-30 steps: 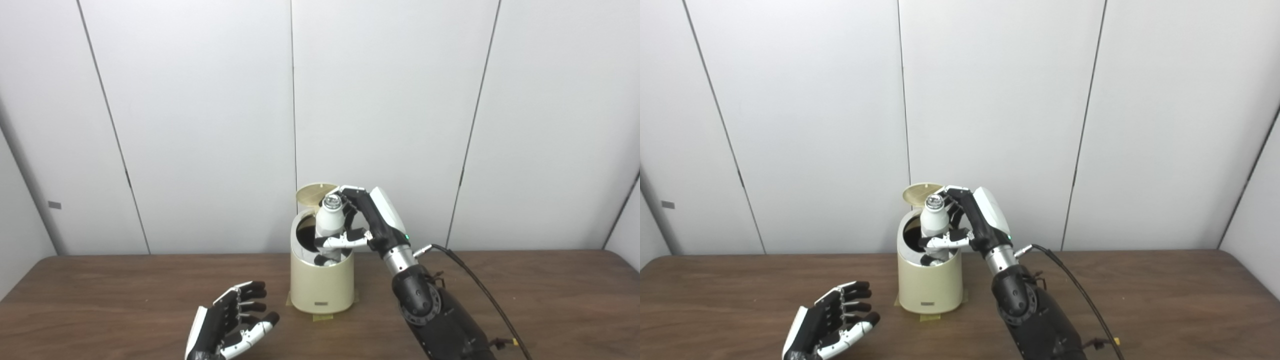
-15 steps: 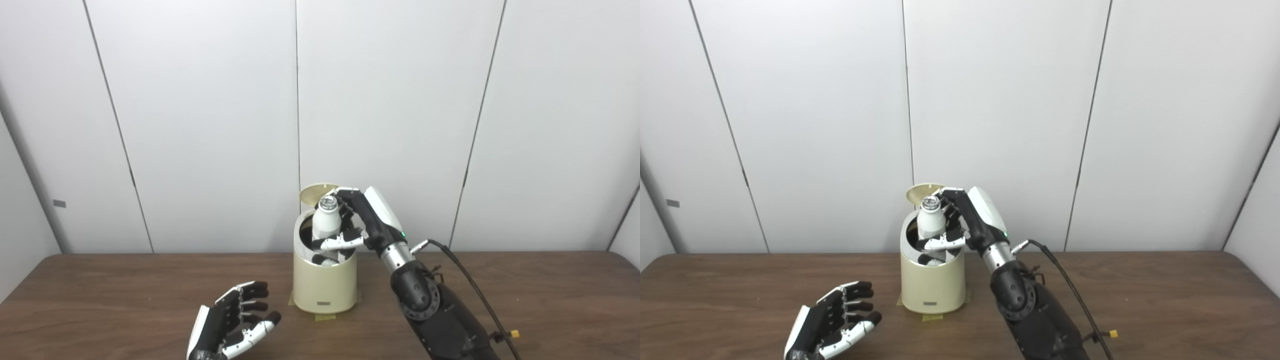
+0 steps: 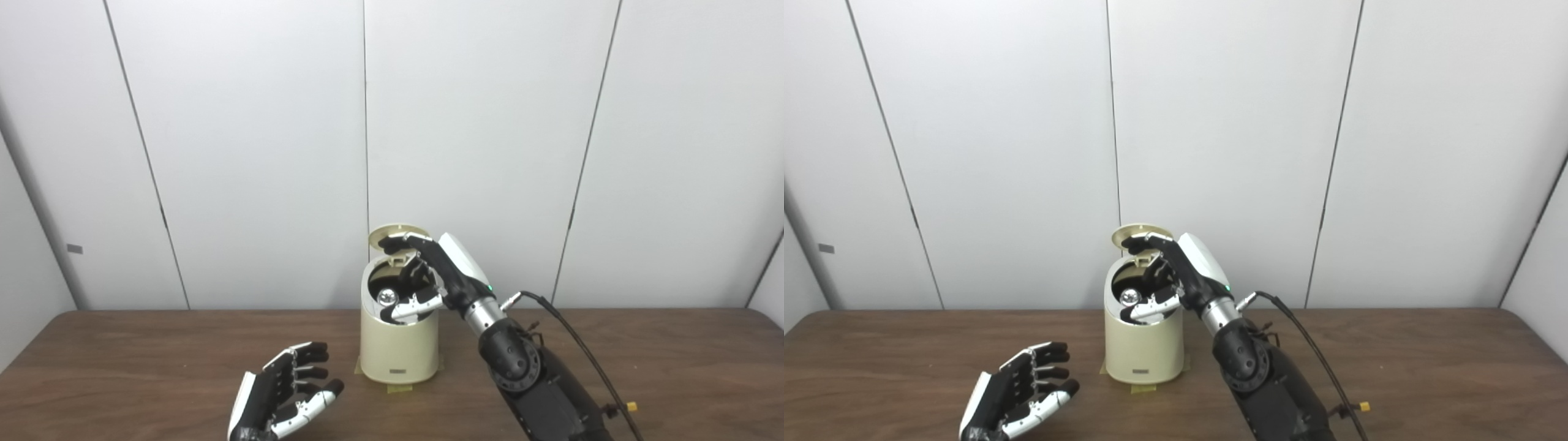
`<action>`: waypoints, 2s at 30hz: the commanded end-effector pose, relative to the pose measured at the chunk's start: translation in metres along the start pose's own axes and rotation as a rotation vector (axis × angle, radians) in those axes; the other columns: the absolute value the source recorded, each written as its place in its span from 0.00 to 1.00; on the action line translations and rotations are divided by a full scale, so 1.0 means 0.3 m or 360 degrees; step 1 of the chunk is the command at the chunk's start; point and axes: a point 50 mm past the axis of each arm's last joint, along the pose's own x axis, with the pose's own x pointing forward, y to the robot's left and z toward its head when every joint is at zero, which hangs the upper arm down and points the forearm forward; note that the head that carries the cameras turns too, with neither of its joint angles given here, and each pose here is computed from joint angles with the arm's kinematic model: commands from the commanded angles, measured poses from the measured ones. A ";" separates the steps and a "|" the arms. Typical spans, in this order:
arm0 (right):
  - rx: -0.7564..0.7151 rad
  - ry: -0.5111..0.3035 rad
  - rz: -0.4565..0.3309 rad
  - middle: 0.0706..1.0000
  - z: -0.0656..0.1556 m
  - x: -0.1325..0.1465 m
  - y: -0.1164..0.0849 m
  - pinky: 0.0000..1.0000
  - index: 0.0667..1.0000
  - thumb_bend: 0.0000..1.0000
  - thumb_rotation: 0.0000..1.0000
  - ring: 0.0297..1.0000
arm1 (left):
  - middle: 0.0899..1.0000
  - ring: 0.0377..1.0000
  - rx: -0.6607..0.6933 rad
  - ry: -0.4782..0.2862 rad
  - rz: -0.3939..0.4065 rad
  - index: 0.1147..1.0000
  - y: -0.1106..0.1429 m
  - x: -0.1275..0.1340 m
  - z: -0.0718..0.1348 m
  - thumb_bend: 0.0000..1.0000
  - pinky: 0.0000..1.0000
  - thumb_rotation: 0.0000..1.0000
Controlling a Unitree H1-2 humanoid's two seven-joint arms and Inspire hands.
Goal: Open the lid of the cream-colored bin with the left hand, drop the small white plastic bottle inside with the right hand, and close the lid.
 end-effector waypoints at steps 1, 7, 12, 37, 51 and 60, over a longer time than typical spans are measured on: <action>-0.0011 -0.0087 -0.0069 0.73 0.039 0.035 -0.072 0.38 0.74 0.94 0.09 0.48 | 0.70 0.65 0.0019 -0.0126 -0.0002 0.71 0.005 0.037 0.063 0.69 0.58 0.19; 0.0120 -0.0193 -0.0178 0.62 0.057 -0.015 -0.108 0.34 0.67 0.90 0.06 0.42 | 0.70 0.65 0.0014 -0.0131 -0.0008 0.71 0.006 0.037 0.061 0.68 0.57 0.18; 0.0223 -0.0261 -0.0326 0.50 0.054 -0.095 -0.168 0.23 0.59 0.85 0.04 0.30 | 0.70 0.65 0.0016 -0.0126 -0.0003 0.71 0.006 0.036 0.059 0.69 0.58 0.18; 0.0843 0.0203 -0.0433 0.76 -0.272 -0.576 -0.131 0.62 0.76 0.85 0.21 0.62 | 0.70 0.64 0.0028 -0.0143 0.0004 0.72 0.017 0.040 0.067 0.68 0.55 0.20; 0.0962 0.0248 -0.0474 0.76 -0.298 -0.616 -0.103 0.60 0.76 0.87 0.26 0.65 | 0.84 0.80 0.0114 -0.0317 -0.0029 0.84 0.048 0.101 0.176 0.78 0.67 0.44; 0.0953 0.0263 -0.0472 0.75 -0.305 -0.621 -0.104 0.61 0.74 0.87 0.26 0.65 | 0.92 0.91 0.0323 -0.0520 -0.0114 0.90 0.054 0.316 0.420 0.87 0.78 0.48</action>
